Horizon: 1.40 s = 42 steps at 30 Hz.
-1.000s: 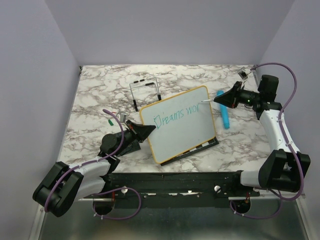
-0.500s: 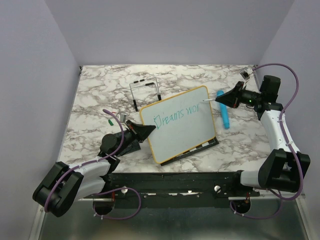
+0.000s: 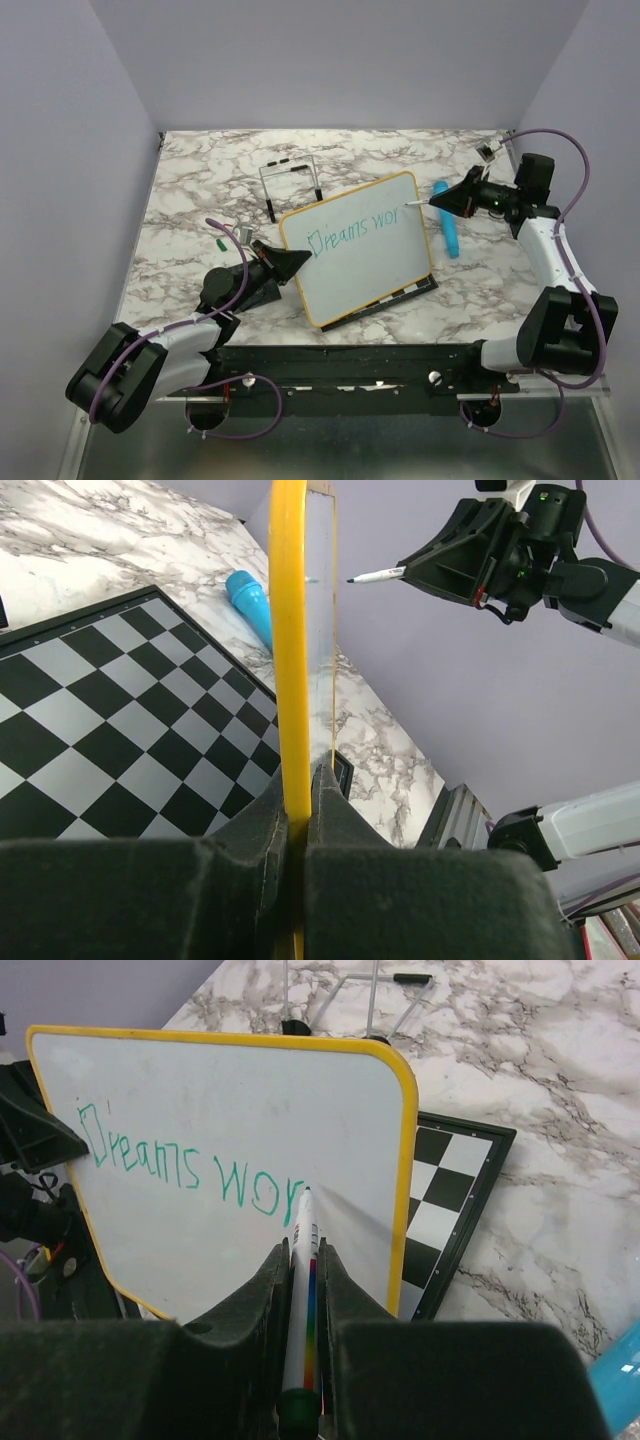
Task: Write a sentence on the whiteboard
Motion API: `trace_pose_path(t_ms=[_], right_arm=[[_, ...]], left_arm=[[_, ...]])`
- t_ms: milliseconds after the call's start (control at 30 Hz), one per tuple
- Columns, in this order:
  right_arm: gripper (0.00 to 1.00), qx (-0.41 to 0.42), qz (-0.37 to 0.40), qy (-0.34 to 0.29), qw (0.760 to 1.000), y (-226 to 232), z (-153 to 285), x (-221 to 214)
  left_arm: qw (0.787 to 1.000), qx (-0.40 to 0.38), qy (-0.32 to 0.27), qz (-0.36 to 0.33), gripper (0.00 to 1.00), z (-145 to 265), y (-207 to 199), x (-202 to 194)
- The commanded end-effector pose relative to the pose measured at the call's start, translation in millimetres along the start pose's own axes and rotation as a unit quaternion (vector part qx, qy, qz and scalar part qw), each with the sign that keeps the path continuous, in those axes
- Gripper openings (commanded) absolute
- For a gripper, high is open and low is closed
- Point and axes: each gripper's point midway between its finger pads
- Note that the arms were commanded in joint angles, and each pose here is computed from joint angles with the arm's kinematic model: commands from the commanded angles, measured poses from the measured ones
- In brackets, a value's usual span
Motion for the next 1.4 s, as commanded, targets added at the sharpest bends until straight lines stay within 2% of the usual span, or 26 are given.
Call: trace_pose_path(t_ms=[0, 467, 1133, 1367], right_arm=[[0.01, 0.002, 0.001, 0.009, 1.0, -4, -8, -11], [0.01, 0.004, -0.008, 0.027, 1.0, -6, -21, -19], [0.01, -0.069, 0.003, 0.029, 0.997, -25, -11, -9], [0.01, -0.016, 0.021, 0.005, 1.0, -3, -12, 3]], left_arm=[[0.998, 0.02, 0.038, -0.043, 0.0, 5, 18, -18], [0.998, 0.019, 0.039, -0.041, 0.0, 5, 18, -19], [0.998, 0.02, 0.039, -0.045, 0.0, 6, 18, -19], [0.998, 0.021, 0.04, -0.045, 0.0, 5, 18, -19]])
Point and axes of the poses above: each gripper's point midway between its finger pads, its own z axis back along the fingers, its own y axis along the line the jaws close on, x = y × z, and after that the axes turned 9 degrees about z, right-handed
